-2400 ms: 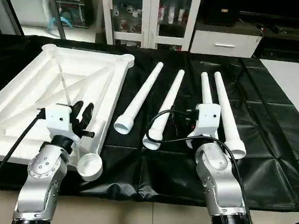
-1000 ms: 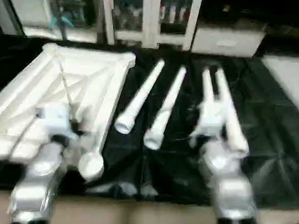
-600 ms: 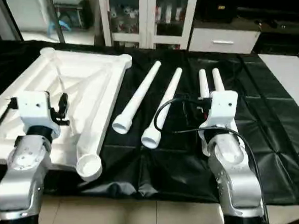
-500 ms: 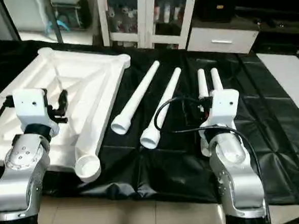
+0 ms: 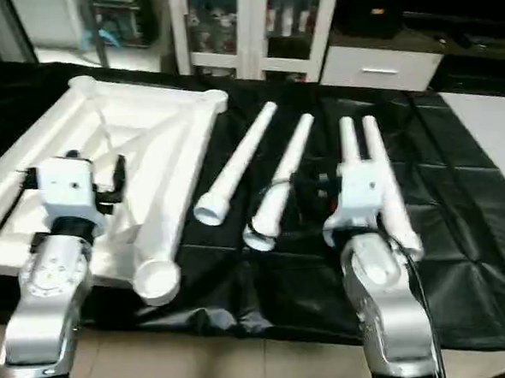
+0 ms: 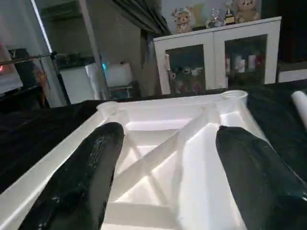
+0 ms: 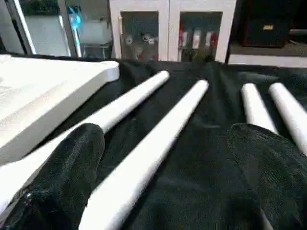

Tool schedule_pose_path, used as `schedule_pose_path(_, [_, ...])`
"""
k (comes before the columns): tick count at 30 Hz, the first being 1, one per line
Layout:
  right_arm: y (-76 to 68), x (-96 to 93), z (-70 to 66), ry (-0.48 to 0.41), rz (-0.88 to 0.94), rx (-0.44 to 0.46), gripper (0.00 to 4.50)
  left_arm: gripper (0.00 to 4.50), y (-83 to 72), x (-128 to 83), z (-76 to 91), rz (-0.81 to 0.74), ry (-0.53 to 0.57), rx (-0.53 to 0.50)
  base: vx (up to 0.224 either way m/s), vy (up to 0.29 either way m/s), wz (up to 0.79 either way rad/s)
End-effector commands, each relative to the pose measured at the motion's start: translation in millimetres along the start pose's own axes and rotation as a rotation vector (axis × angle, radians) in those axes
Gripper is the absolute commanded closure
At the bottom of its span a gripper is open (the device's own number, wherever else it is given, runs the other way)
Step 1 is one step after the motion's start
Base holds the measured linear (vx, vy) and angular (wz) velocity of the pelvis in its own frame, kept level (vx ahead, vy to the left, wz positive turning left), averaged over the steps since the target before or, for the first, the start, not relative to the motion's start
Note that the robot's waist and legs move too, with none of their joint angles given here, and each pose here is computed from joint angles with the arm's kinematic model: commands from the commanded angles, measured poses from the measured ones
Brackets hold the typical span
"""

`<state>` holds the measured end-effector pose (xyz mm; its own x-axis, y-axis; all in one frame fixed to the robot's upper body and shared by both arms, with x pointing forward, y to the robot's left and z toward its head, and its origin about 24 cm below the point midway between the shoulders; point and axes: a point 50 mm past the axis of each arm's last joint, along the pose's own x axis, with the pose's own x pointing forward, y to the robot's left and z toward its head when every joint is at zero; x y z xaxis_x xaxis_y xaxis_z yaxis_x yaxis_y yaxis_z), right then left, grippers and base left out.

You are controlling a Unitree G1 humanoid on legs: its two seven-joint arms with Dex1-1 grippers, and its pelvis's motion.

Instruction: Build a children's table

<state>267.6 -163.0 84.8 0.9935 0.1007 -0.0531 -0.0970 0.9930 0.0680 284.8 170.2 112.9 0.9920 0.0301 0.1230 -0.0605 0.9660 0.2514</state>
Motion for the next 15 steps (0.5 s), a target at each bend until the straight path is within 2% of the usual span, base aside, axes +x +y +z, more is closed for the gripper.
schedule_pose_path(1, [1.7, 0.3, 0.5, -0.007, 0.015, 0.040, 0.00, 0.97, 1.4, 0.2, -3.1, 0.011, 0.008, 0.021, -0.019, 0.198, 0.09])
schedule_pose_path(5, [1.5, 1.5, 2.7, -0.007, 0.023, 0.071, 0.00, 0.97, -0.2, 1.7, -3.2, 0.005, 0.008, 0.027, -0.040, 0.217, 0.11])
schedule_pose_path(9, [4.7, 3.2, 7.8, -0.032, 0.066, 0.010, 0.00, 0.97, -1.5, 3.0, -4.2, 0.015, 0.002, 0.047, -0.064, 0.186, 0.09])
schedule_pose_path(12, [5.8, 3.6, 8.0, -0.035, 0.077, -0.013, 0.00, 0.97, -2.0, 3.3, -3.1, 0.017, -0.019, 0.061, -0.045, 0.251, -0.26])
schedule_pose_path(13, [6.3, 4.3, 6.7, -0.027, 0.079, -0.008, 0.00, 0.97, -2.6, 3.5, -1.9, 0.025, -0.034, 0.128, -0.112, 0.286, 0.16])
schedule_pose_path(15, [7.4, 6.4, 7.1, -0.023, 0.079, 0.036, 0.00, 0.97, -4.7, 4.3, -2.9, 0.022, -0.028, 0.123, -0.134, 0.343, 0.07])
